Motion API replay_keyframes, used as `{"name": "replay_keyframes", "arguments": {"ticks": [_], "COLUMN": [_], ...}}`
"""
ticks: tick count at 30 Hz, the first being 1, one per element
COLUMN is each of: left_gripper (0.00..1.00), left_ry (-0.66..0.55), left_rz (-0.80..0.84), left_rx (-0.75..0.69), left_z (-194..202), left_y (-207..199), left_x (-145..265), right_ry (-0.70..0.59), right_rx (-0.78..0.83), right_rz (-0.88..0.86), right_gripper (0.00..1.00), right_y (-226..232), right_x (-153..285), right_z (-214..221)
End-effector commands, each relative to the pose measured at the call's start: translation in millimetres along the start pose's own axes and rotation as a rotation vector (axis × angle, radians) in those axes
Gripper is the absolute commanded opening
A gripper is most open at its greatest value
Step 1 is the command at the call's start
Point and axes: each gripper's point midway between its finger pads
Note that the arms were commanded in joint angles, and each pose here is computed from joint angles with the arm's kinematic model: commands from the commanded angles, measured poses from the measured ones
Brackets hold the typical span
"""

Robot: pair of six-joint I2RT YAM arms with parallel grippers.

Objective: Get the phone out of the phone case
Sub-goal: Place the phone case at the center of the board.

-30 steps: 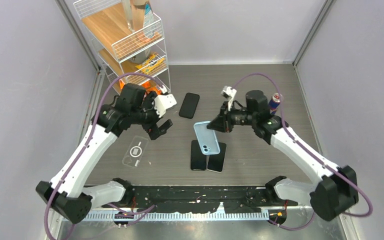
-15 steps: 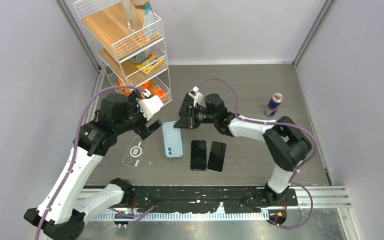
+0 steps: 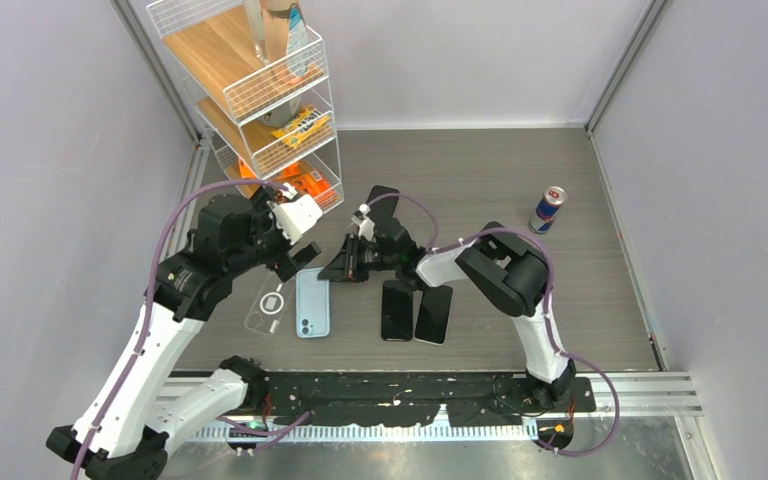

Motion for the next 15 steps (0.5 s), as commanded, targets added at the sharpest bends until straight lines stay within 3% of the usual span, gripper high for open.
{"name": "replay_keyframes", "arguments": {"ticks": [1, 15], "left_gripper": [1.00, 1.00], "left_ry": [-0.044, -0.040], "left_rz": [-0.044, -0.031], "left_rx": [0.021, 0.029], "left_z": [-9, -5], "left_y": [9, 4], "left_x": [4, 4], "right_ry": [-0.036, -0.039], "right_rx": [-0.024, -0.039], "right_rz": [-0.121, -0.076], "right_gripper": [0.05, 0.05], "right_y": [32, 3], "right_x": [-14, -23], "right_z": [-7, -5]}}
Point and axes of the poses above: each gripper's point midway between its finger pads, its own x axis back along the fingers, its own y axis along the line the jaws close on, z = x × y, and after that the axes turned 9 degrees about -x, right-handed
